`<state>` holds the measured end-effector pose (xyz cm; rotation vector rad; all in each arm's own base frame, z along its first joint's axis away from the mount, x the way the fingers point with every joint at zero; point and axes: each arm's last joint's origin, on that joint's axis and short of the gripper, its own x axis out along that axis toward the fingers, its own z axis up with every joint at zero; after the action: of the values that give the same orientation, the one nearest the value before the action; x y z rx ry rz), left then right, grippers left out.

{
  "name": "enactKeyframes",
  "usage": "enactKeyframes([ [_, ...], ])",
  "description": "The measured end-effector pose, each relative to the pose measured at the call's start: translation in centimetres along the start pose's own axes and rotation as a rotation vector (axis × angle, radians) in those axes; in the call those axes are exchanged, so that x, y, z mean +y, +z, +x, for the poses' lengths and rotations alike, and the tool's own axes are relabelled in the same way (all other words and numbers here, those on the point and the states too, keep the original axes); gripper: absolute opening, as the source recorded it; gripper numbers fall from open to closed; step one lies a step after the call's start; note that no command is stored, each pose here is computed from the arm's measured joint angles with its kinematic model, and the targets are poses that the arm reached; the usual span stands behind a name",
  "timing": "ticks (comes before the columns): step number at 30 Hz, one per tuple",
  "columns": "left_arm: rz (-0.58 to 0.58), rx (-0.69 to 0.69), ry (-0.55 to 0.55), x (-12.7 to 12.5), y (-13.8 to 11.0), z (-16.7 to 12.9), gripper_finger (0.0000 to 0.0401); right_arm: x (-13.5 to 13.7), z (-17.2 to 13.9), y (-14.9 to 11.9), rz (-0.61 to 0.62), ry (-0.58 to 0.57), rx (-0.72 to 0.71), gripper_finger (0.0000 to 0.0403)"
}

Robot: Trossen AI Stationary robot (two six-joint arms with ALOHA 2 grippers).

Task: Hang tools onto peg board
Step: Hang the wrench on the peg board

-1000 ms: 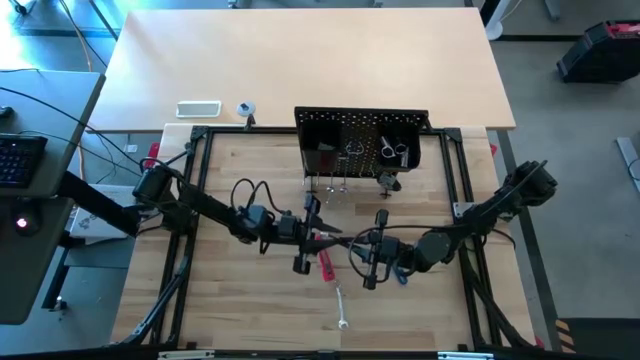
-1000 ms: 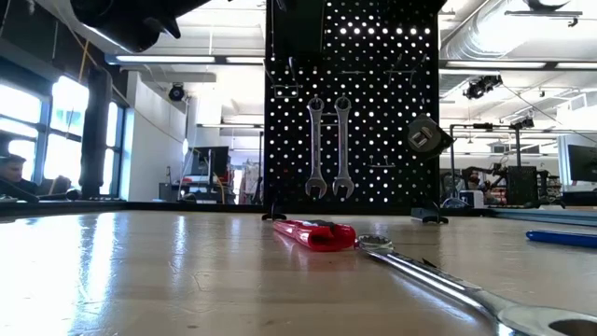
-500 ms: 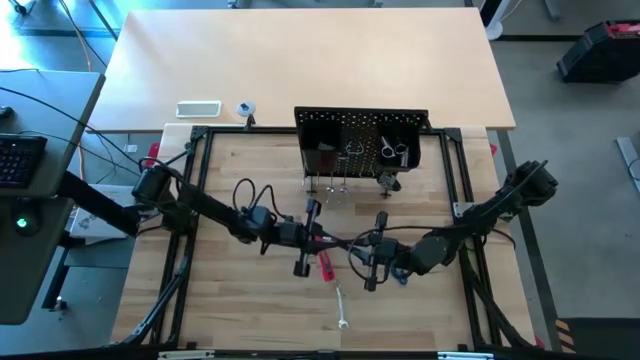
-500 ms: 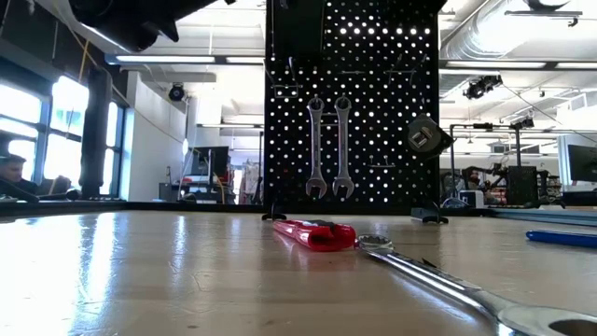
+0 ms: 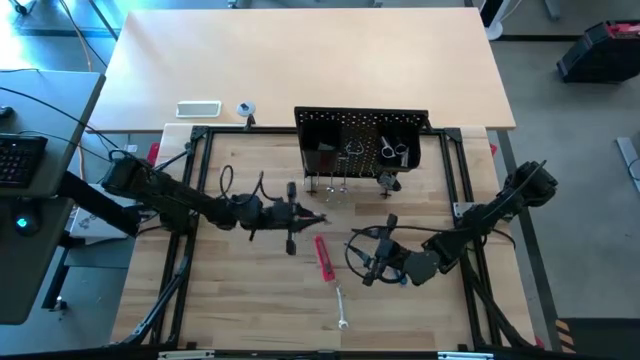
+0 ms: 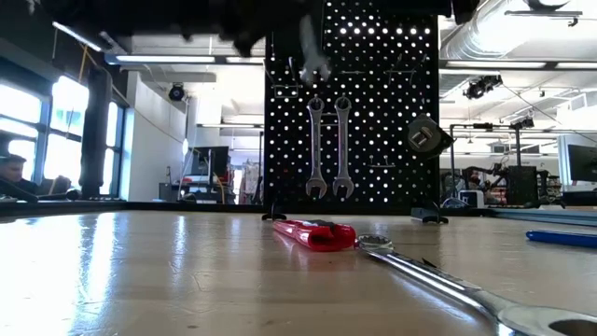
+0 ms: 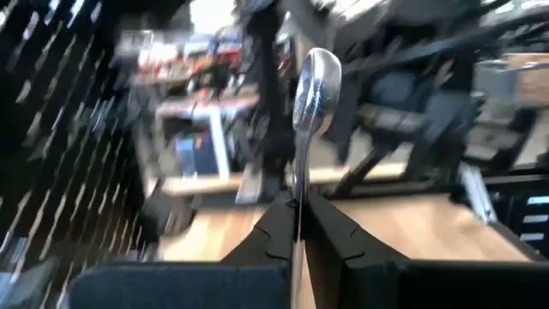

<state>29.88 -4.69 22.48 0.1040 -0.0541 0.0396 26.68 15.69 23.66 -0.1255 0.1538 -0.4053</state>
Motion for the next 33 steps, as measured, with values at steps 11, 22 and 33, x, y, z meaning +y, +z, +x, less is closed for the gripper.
enactKeyframes([
  [11, -0.176, 0.177, 0.083, 3.2, -5.3, -3.9, 0.0001, 0.2, -0.5, -0.6, -0.008, 0.004, 0.037, 0.0185],
  [22, -0.176, 0.189, 0.017, 6.5, -5.0, -2.9, 0.0, 0.1, -0.3, -0.6, 0.004, -0.007, 0.036, 0.0186],
  [33, -0.069, 0.283, -0.022, 7.8, -3.4, -0.8, 0.0, 0.1, -0.3, -0.7, 0.013, -0.008, 0.039, 0.0186],
])
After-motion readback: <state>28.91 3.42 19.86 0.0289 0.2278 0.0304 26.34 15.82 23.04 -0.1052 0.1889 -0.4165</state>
